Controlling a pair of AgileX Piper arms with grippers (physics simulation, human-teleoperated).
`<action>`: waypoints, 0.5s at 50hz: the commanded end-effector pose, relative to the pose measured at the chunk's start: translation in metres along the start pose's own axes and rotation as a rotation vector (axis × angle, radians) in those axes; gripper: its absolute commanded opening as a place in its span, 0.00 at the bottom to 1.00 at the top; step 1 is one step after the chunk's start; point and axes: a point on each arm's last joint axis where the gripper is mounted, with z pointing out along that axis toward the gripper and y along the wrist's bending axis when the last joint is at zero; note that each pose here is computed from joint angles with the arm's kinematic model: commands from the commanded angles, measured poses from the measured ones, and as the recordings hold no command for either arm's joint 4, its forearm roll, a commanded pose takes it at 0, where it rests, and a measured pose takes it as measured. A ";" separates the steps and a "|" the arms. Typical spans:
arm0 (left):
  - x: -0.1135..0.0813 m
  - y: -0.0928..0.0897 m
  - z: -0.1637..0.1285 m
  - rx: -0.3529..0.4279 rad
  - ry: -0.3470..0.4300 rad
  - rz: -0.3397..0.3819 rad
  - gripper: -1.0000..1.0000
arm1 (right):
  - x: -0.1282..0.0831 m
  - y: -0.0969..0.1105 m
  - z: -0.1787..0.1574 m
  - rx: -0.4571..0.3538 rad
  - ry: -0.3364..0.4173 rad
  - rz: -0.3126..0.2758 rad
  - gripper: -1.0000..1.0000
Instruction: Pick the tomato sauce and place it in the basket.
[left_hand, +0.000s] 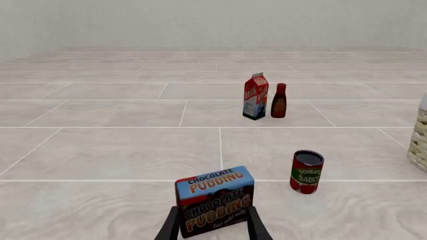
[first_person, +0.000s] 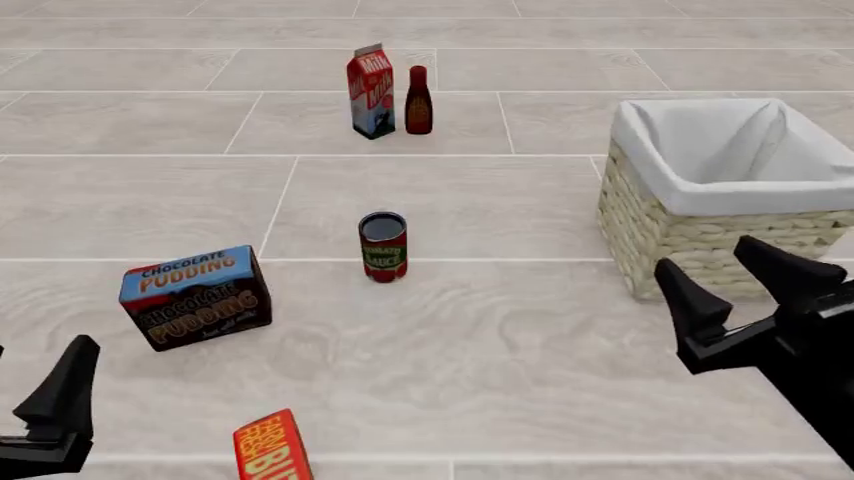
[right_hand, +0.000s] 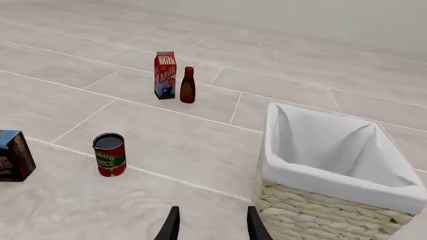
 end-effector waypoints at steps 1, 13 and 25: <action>0.000 0.000 0.000 0.000 0.000 0.000 1.00 | -0.004 0.013 0.025 -0.086 0.020 0.007 1.00; 0.000 0.000 0.000 0.000 0.000 0.000 1.00 | -0.006 0.029 0.045 -0.167 0.037 0.017 1.00; 0.000 0.000 0.000 0.000 0.000 0.000 1.00 | 0.005 0.057 0.091 -0.252 0.099 0.016 1.00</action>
